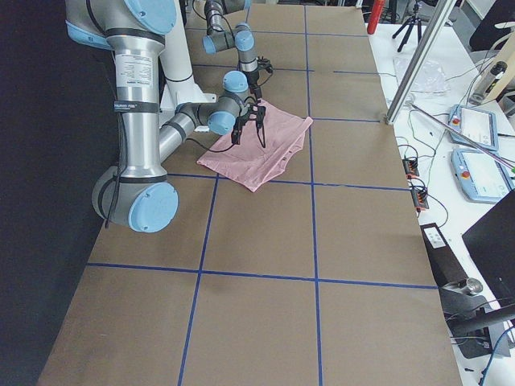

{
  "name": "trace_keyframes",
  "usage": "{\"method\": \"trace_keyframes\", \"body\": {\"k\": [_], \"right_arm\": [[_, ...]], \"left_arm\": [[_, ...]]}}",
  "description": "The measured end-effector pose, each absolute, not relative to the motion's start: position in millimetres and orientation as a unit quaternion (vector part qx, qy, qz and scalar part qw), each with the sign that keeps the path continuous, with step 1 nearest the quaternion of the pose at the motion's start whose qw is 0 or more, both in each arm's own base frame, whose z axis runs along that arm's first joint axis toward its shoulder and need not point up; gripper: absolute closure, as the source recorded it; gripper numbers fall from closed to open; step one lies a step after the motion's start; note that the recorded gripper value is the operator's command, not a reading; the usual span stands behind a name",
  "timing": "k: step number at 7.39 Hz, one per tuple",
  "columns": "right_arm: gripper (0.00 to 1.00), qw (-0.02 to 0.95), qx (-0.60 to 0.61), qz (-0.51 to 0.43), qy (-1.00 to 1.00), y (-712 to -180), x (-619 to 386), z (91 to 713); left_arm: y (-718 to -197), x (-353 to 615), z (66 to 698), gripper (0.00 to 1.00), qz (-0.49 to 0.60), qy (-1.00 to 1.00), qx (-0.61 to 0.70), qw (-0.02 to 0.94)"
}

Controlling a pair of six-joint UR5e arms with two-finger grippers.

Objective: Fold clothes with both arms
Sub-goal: 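Grasp the shirt's near corner with the left gripper and pull it to straighten the shirt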

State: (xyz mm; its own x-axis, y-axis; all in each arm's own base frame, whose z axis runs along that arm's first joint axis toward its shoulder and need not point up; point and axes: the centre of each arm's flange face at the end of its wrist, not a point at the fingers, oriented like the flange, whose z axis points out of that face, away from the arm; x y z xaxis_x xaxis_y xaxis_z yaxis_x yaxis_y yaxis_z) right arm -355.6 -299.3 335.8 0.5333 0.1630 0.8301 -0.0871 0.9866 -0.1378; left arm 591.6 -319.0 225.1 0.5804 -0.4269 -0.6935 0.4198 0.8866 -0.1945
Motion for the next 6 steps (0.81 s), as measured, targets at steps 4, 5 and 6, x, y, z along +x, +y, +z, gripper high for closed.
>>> {"method": "trace_keyframes", "body": {"k": [4, 5, 6], "right_arm": [[0.0, 0.875, -0.038, 0.074, -0.478, -301.8, -354.1, 336.2], [0.0, 0.875, -0.038, 0.075, -0.478, -302.8, -353.3, 336.1], [0.0, 0.874, -0.037, 0.076, -0.478, -303.6, -352.3, 335.9]], "left_arm": [[-325.7, 602.0, 236.1, 0.16, -0.24, 0.394, 0.004, 0.887], [-326.6, 602.6, 237.5, 0.23, -0.24, 0.393, 0.005, 0.887], [-327.2, 603.2, 238.6, 0.39, -0.241, 0.393, 0.005, 0.888]]}}
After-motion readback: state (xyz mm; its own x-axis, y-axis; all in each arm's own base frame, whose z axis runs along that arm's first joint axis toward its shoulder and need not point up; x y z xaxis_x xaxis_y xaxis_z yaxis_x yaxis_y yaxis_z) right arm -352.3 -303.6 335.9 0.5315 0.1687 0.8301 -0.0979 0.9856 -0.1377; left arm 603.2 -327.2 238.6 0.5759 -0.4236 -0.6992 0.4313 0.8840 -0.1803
